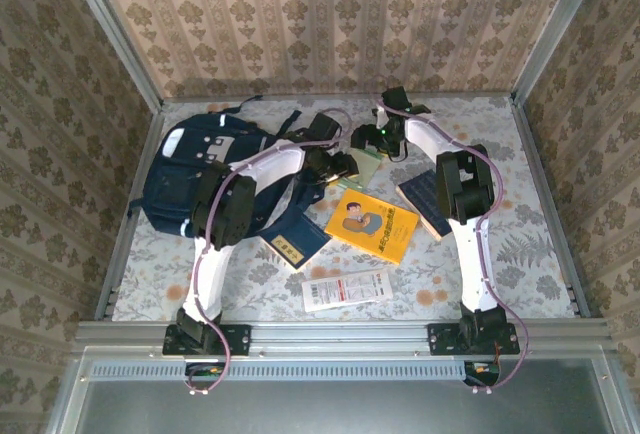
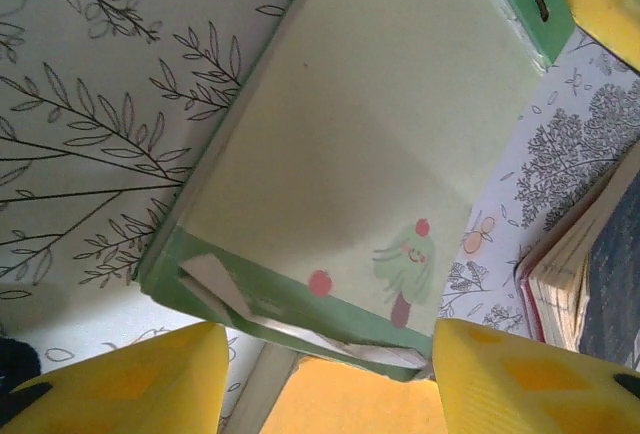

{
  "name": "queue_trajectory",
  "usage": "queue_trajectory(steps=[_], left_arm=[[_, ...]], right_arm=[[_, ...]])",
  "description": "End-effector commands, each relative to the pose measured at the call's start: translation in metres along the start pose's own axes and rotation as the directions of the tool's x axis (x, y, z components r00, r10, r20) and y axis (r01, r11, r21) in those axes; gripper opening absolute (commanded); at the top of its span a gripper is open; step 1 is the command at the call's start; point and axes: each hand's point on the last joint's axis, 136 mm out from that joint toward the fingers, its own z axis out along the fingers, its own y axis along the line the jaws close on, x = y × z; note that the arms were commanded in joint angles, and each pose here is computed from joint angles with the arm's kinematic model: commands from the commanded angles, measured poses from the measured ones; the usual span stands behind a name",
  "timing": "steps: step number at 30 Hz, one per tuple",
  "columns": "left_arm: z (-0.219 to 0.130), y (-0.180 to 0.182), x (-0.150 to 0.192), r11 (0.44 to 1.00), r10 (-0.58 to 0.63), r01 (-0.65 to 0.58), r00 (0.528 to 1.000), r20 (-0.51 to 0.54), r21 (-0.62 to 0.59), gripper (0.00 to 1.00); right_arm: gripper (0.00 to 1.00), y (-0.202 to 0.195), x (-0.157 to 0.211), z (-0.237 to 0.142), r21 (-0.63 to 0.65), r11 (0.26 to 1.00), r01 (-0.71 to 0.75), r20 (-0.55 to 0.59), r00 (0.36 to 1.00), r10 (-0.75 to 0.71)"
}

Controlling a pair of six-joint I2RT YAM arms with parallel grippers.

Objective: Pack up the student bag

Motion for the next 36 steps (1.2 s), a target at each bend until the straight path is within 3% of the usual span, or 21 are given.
queue_trajectory(steps=[1, 5, 8, 14, 19, 32, 36], left_arm=[[0.002, 0.008, -0.004, 0.998, -0.002, 0.002, 1.0, -0.001, -0.056, 0.56], [0.007, 0.019, -0.004, 0.997, -0.01, 0.009, 1.0, -0.014, -0.077, 0.55], [0.007, 0.027, -0.002, 0.995, -0.008, 0.006, 1.0, -0.018, -0.097, 0.54], [0.007, 0.034, 0.003, 0.995, -0.002, -0.001, 1.0, -0.028, -0.101, 0.51], [0.007, 0.038, 0.008, 0.994, 0.013, -0.017, 0.999, -0.041, -0.111, 0.49], [0.001, 0.043, 0.009, 0.989, 0.049, -0.054, 0.998, -0.037, -0.141, 0.44], [0.002, 0.043, 0.008, 0.988, 0.054, -0.059, 0.998, -0.037, -0.14, 0.43]], right_arm=[[0.84, 0.01, 0.021, -0.003, -0.066, 0.997, 0.03, -0.06, 0.998, -0.034], [0.82, 0.011, 0.031, -0.005, -0.124, 0.992, 0.003, -0.088, 0.996, -0.014], [0.81, 0.012, 0.027, -0.013, -0.21, 0.976, -0.057, -0.049, 0.998, 0.048], [0.76, 0.016, 0.017, -0.031, -0.395, 0.902, -0.175, -0.017, 0.983, 0.184], [0.72, 0.029, 0.015, -0.039, -0.516, 0.832, -0.206, -0.054, 0.977, 0.208], [0.54, 0.016, 0.038, -0.029, -0.538, 0.789, -0.296, -0.148, 0.955, 0.258], [0.51, 0.008, 0.051, -0.028, -0.461, 0.831, -0.309, -0.187, 0.95, 0.25]])
